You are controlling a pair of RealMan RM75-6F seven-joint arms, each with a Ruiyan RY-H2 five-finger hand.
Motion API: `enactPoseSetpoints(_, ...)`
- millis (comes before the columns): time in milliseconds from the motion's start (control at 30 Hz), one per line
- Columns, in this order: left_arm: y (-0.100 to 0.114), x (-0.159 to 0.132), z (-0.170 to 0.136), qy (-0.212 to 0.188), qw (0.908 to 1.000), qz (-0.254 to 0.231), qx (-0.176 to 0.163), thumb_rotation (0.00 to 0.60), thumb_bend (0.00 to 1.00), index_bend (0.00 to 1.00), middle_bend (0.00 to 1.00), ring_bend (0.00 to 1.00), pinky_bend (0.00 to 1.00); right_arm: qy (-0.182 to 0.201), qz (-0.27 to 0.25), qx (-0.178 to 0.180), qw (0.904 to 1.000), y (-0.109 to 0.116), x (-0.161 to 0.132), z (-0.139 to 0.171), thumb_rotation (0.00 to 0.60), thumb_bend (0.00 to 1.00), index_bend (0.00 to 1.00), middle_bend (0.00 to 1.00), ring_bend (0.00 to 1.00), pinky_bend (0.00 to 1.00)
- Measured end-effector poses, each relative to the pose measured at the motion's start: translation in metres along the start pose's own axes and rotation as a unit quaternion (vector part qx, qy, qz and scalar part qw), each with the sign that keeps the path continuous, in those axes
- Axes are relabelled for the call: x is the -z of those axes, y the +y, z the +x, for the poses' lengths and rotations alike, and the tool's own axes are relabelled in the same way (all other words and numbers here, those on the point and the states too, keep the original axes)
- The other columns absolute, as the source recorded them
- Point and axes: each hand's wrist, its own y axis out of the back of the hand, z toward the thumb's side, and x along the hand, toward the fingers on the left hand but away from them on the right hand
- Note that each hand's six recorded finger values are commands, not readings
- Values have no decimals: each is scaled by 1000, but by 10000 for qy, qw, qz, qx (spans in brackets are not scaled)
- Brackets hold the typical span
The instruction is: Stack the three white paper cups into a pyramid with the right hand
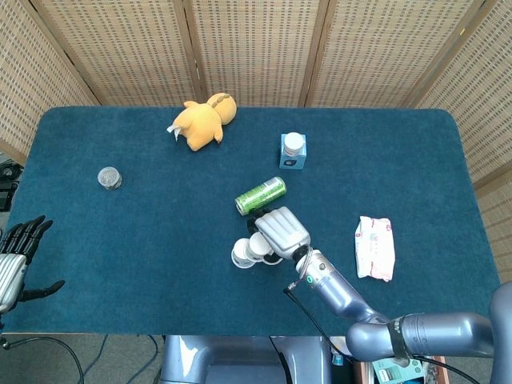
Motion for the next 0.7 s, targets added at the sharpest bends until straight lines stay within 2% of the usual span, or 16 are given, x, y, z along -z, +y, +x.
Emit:
enactPoseSetpoints(300, 0, -1, -1, -13, 10000, -4, 0, 600, 169, 0, 0, 0, 0, 104, 29, 70, 9999, 6, -3, 5, 600, 347, 280, 139, 200, 397)
enactPoseSetpoints(500, 1, 0, -1, -8, 10000, -32, -13, 600, 168, 0, 0, 0, 0, 161, 92, 234, 9996, 16, -2, 15, 600, 320, 235, 85, 115, 206)
enactPoseSetpoints(567, 2, 1, -1, -15, 10000, -51, -28, 600, 168, 0, 0, 0, 0, 153, 165, 365, 9991, 22, 2, 22, 600, 284, 216, 60, 75, 125)
enactPoseSetpoints(633, 3, 0, -2, -28, 10000, -64, -36, 600, 169, 0, 0, 0, 0, 136, 266, 532, 9981, 28, 8, 31, 600, 163, 178, 21, 19, 34)
enactPoseSetpoints(700, 4, 0, -3, -54, 9999, -91, -53, 600, 169, 0, 0, 0, 0, 107, 348, 702, 9969, 33, 16, 40, 600, 47, 129, 2, 0, 2)
